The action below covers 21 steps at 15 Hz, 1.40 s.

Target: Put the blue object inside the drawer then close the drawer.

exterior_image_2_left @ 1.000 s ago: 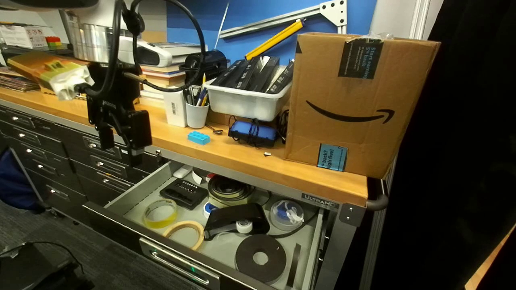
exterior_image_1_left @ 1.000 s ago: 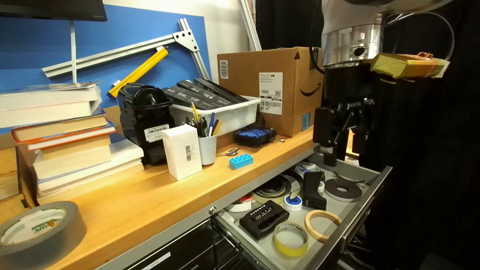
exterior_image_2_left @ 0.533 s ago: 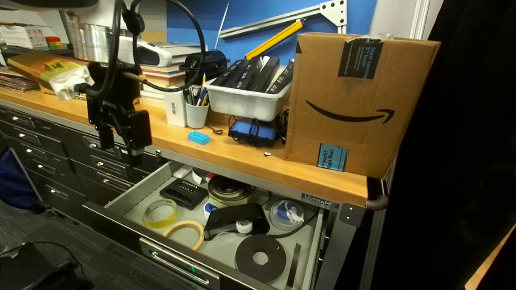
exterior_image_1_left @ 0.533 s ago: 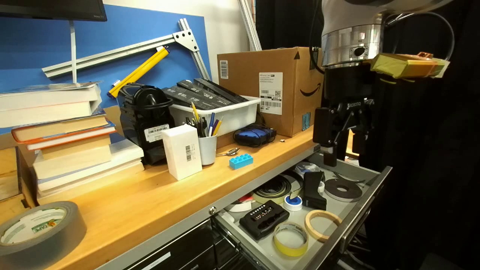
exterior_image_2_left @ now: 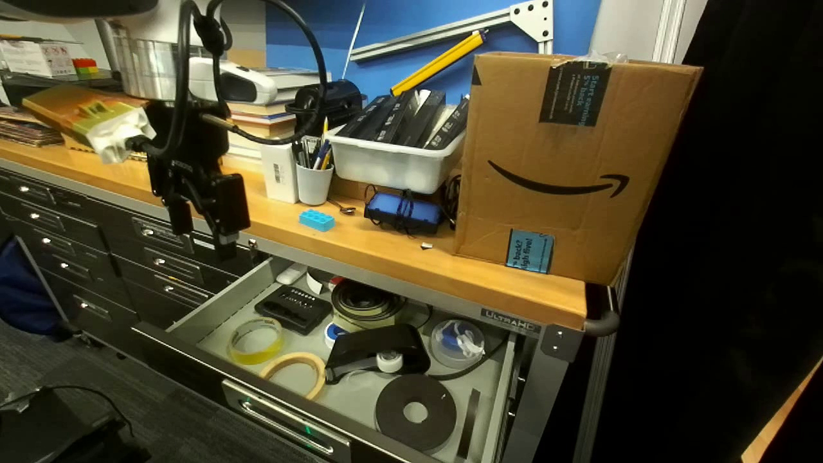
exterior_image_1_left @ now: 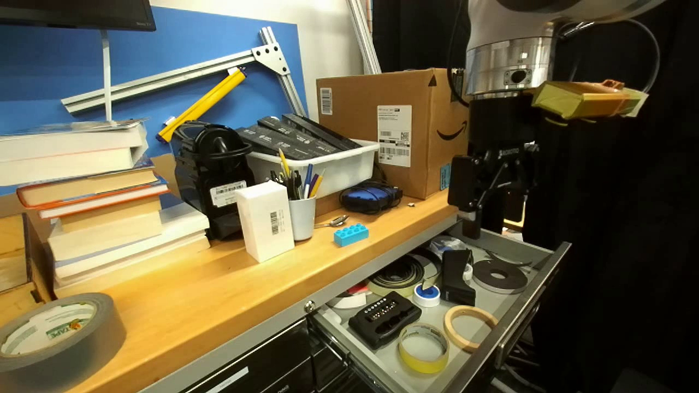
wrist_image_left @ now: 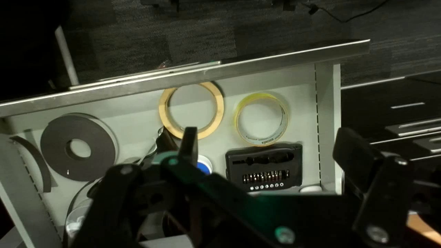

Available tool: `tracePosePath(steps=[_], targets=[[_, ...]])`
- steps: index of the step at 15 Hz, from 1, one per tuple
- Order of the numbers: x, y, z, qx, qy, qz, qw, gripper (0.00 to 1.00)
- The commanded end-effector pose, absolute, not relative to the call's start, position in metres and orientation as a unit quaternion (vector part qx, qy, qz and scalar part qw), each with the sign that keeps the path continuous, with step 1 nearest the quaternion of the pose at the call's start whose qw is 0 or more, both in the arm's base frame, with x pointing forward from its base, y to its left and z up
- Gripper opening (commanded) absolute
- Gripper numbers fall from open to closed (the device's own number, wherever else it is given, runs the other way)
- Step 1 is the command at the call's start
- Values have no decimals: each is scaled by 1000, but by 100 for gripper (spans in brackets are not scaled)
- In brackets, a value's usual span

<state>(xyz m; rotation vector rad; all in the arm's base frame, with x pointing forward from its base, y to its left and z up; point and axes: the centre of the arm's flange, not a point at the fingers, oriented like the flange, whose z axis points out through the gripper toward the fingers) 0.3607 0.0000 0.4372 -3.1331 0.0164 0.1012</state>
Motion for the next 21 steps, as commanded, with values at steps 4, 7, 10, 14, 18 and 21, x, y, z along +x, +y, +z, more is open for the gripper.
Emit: tracePosePath(steps=[4,7,10,14,18,21], targets=[[366,3,435,-1000,9,0,3,100],[366,5,433,-1000,10,-6,3,100],[366,5,433,-1000,10,-7,3,100],[366,5,433,-1000,11,-7,3,100],[366,5,433,-1000,11,-7,3,100],[366,5,433,-1000,11,-7,3,100]])
